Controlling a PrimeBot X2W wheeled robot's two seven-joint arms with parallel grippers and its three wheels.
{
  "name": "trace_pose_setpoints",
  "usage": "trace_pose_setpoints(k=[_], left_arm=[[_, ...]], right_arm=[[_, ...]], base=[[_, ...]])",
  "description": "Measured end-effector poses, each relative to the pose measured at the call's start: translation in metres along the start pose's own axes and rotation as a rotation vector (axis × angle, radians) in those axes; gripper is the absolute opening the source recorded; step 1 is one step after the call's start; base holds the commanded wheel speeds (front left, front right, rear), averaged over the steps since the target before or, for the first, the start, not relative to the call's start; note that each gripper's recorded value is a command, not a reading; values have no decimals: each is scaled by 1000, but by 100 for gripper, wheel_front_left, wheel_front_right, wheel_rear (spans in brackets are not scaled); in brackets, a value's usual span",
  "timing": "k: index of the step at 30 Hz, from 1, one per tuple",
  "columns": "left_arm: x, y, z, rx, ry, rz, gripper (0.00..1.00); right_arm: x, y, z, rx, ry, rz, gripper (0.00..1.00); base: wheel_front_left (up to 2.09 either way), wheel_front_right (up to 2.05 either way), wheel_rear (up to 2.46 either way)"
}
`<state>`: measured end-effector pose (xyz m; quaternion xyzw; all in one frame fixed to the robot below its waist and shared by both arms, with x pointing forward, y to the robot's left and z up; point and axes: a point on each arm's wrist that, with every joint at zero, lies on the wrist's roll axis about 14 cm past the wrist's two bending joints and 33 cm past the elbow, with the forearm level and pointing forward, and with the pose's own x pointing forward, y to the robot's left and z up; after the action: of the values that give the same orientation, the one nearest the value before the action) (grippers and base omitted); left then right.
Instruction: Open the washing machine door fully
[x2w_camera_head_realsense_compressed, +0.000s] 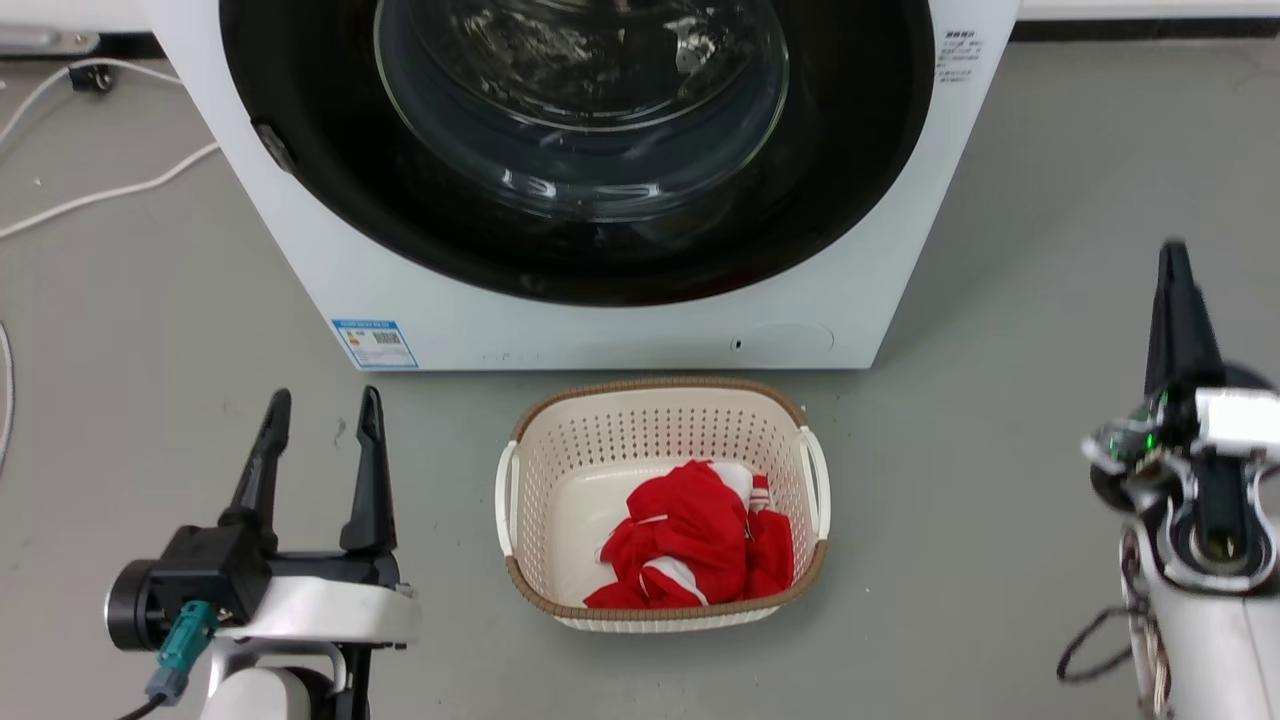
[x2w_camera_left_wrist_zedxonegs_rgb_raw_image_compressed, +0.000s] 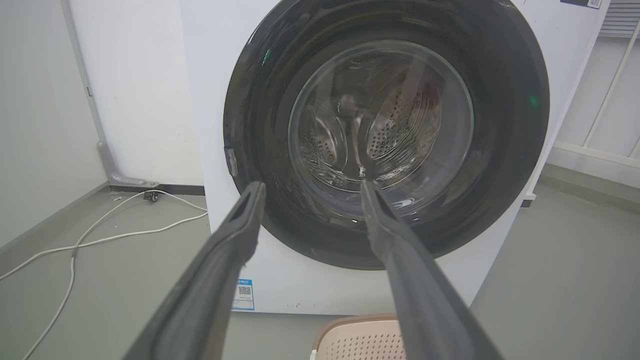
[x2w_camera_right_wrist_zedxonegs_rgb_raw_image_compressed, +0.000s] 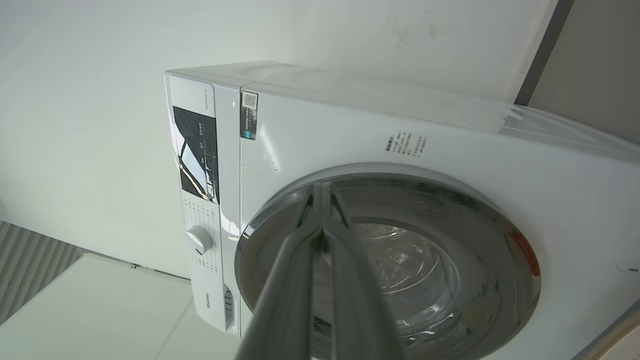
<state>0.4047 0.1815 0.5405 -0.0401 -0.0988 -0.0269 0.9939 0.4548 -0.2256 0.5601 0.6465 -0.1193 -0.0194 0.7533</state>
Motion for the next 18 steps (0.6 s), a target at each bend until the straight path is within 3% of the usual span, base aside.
trace_pose_setpoints(k=[5,18], left_arm=[[16,4,-6,-3,-1,5,100],[44,11,-31,10,28,4,100]], right_arm=[[48,7,-11,12,50,12,0],[160,33,-54,-144,274,25,0]], base=[[0,0,0],[0,0,0]])
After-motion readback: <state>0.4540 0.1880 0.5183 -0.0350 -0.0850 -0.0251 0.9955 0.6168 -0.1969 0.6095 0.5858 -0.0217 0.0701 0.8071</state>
